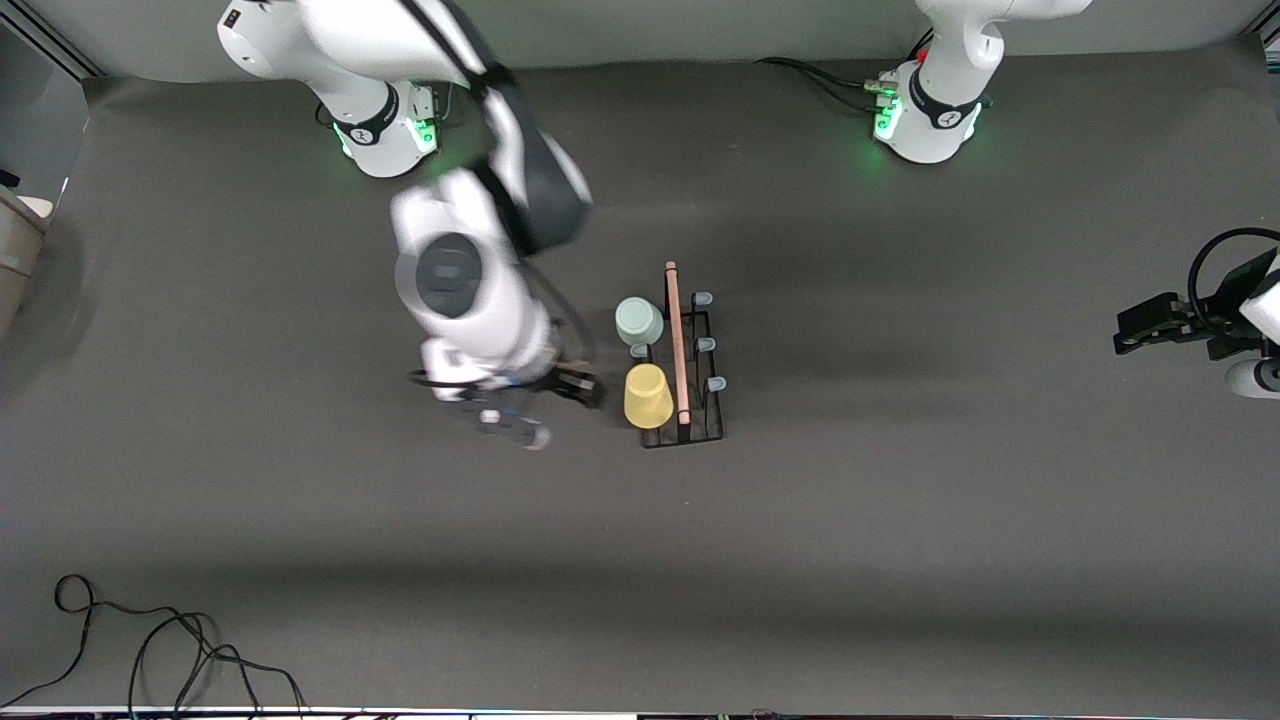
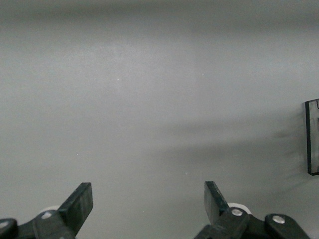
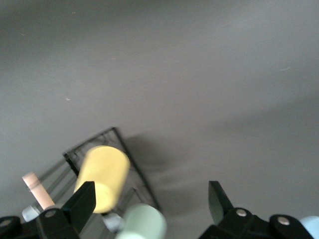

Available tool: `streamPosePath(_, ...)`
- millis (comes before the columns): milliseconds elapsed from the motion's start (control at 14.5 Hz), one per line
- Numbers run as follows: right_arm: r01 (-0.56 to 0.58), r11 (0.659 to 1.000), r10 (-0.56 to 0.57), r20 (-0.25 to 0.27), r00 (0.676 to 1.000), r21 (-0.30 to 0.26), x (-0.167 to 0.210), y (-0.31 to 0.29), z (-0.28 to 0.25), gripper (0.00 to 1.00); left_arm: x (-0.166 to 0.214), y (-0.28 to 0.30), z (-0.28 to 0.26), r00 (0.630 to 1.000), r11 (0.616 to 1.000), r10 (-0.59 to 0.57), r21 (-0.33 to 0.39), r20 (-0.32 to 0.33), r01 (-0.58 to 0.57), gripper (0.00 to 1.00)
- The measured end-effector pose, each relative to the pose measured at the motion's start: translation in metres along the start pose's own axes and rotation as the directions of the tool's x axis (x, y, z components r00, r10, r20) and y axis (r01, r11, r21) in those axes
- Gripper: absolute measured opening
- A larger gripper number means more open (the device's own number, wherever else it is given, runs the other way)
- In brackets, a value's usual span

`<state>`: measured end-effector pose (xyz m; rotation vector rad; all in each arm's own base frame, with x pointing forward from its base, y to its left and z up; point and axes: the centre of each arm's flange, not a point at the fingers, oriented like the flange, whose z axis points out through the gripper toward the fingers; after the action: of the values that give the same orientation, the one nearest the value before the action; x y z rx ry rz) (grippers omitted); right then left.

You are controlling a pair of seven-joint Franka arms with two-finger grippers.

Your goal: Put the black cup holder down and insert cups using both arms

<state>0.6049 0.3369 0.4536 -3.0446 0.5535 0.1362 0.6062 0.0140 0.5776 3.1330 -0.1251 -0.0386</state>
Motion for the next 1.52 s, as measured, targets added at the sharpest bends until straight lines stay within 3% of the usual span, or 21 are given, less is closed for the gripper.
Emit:
streamPosePath(276,0.121,0.990,-0.116,0.070,0.991,-0.073,0.019,0.104,-0.091,1.00,0.000,0.000,0.000,1.000,1.000,0.000,0.000,0.000,0.000,1.00)
streamPosePath(483,0.162,0.985,-0.155,0.103,0.983,-0.064,0.035,0.173,-0.131,1.00,0.000,0.000,0.000,1.000,1.000,0.000,0.000,0.000,0.000,1.00)
streamPosePath(690,0.173,0.985,-0.170,0.097,0.981,-0.026,0.050,0.235,-0.161,1.00,0.000,0.000,0.000,1.000,1.000,0.000,0.000,0.000,0.000,1.00)
streamPosePath(1517,0.169,0.985,-0.163,0.143,0.976,-0.032,0.063,0.257,-0.146,1.00,0.000,0.000,0.000,1.000,1.000,0.001,0.000,0.000,-0.001,1.00)
